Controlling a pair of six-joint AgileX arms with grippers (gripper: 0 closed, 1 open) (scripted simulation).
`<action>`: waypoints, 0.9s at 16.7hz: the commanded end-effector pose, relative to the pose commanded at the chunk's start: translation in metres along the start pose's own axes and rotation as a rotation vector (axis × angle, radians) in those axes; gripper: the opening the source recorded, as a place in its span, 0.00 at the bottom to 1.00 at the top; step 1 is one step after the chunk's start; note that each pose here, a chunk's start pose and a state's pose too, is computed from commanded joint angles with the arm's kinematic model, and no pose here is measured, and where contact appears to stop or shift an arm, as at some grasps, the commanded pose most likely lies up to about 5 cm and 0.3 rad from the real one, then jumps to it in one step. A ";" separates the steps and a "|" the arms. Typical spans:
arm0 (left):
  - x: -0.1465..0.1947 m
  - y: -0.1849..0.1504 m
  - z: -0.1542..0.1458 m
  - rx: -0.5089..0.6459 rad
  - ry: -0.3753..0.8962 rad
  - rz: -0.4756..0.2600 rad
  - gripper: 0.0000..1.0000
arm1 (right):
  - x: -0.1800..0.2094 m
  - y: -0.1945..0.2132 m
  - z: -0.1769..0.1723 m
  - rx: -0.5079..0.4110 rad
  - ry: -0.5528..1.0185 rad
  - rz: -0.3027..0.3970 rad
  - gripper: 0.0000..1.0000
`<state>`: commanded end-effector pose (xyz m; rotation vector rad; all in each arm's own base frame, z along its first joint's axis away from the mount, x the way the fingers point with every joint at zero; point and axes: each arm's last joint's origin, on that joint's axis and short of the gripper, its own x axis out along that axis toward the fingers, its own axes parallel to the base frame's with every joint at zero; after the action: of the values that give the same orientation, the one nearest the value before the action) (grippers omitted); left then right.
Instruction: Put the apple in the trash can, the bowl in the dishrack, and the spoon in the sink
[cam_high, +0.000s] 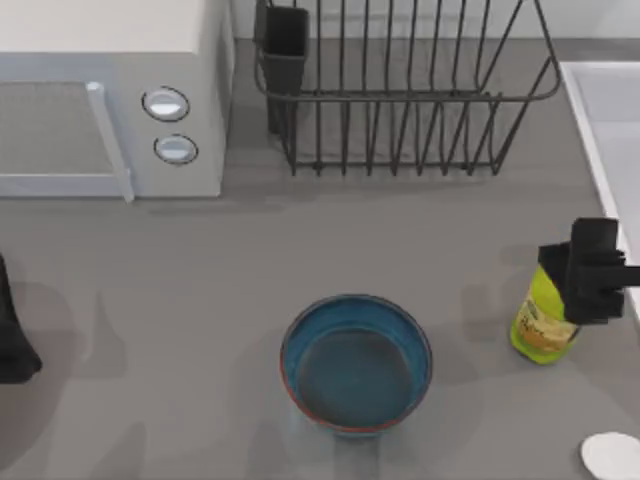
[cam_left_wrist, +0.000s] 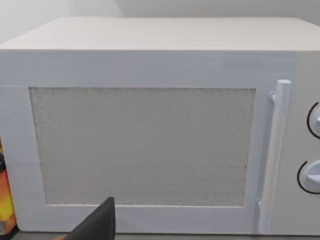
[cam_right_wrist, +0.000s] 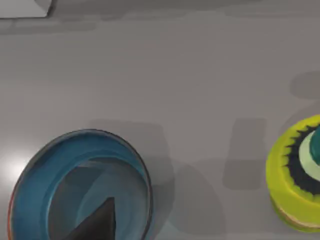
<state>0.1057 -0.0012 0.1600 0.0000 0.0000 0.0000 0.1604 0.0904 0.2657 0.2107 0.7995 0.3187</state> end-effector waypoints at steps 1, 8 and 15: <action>0.000 0.000 0.000 0.000 0.000 0.000 1.00 | 0.011 0.013 0.009 0.010 0.102 -0.015 1.00; 0.000 0.000 0.000 0.000 0.000 0.000 1.00 | 0.102 0.086 0.036 0.042 0.615 -0.239 1.00; 0.000 0.000 0.000 0.000 0.000 0.000 1.00 | 0.146 0.105 0.042 0.052 0.757 -0.364 1.00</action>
<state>0.1057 -0.0012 0.1600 0.0000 0.0000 0.0000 0.2654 0.2381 0.2290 -0.0200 1.5707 0.0196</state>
